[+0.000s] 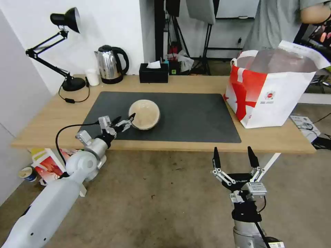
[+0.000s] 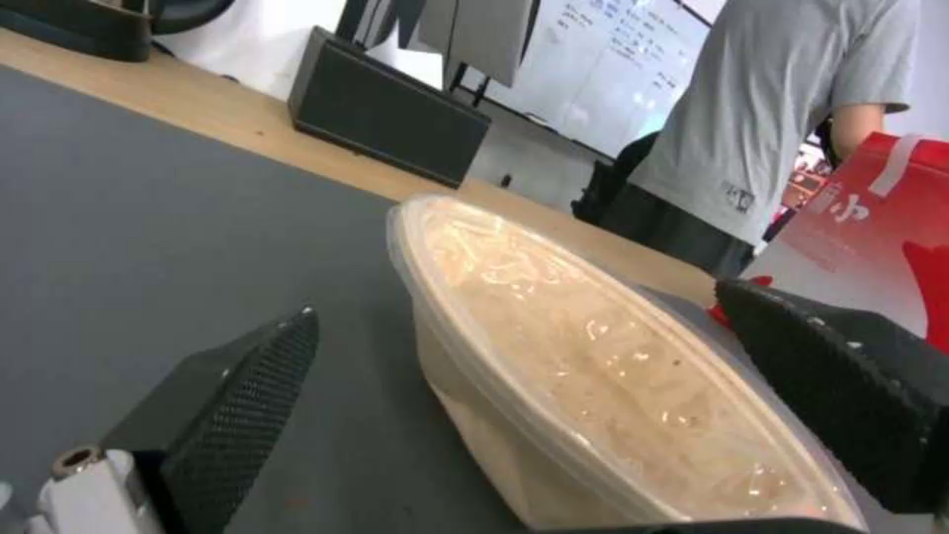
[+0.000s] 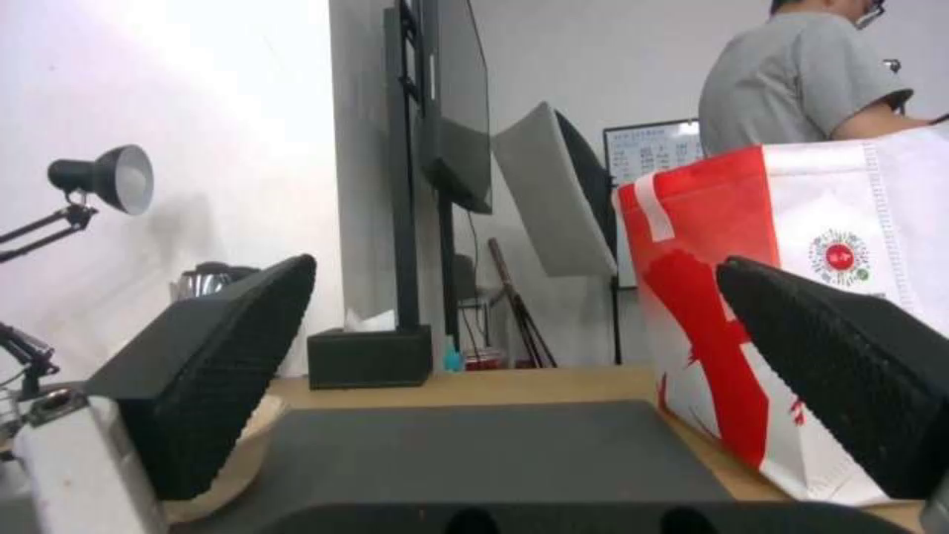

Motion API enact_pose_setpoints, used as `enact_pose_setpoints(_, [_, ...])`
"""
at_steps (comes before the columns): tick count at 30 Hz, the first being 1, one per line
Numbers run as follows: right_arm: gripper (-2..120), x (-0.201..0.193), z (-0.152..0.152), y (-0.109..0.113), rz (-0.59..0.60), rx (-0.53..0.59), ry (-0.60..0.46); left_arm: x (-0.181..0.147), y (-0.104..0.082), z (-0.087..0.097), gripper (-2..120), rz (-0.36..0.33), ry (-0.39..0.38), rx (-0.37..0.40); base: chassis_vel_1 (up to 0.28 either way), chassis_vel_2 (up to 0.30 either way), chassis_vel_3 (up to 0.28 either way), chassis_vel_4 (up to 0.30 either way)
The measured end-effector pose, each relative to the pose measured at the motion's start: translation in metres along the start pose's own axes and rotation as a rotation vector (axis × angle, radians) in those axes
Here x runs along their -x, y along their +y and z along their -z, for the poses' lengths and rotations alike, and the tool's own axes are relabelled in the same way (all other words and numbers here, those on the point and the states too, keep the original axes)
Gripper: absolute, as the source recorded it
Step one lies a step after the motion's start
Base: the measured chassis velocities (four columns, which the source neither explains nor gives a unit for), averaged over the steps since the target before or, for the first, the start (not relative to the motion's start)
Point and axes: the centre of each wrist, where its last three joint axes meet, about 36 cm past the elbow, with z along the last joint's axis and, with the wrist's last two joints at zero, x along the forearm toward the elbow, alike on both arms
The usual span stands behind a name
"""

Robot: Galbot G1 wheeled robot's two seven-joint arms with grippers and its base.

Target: Pick up the trash from the table and place it into the takeout bag.

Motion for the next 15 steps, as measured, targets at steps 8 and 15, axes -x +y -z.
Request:
enact_pose_setpoints(8, [100, 0.0, 0.0, 0.0, 0.0, 0.0, 0.0, 0.005, -0.0042, -0.004, 100, -0.011, -0.001, -0.015, 0.0, 0.0, 0.0, 0.0])
enact_pose_setpoints(15, [100, 0.0, 0.0, 0.0, 0.0, 0.0, 0.0, 0.0099, -0.0073, -0.0089, 100, -0.017, -0.001, -0.029, 0.0, 0.0, 0.0, 0.0])
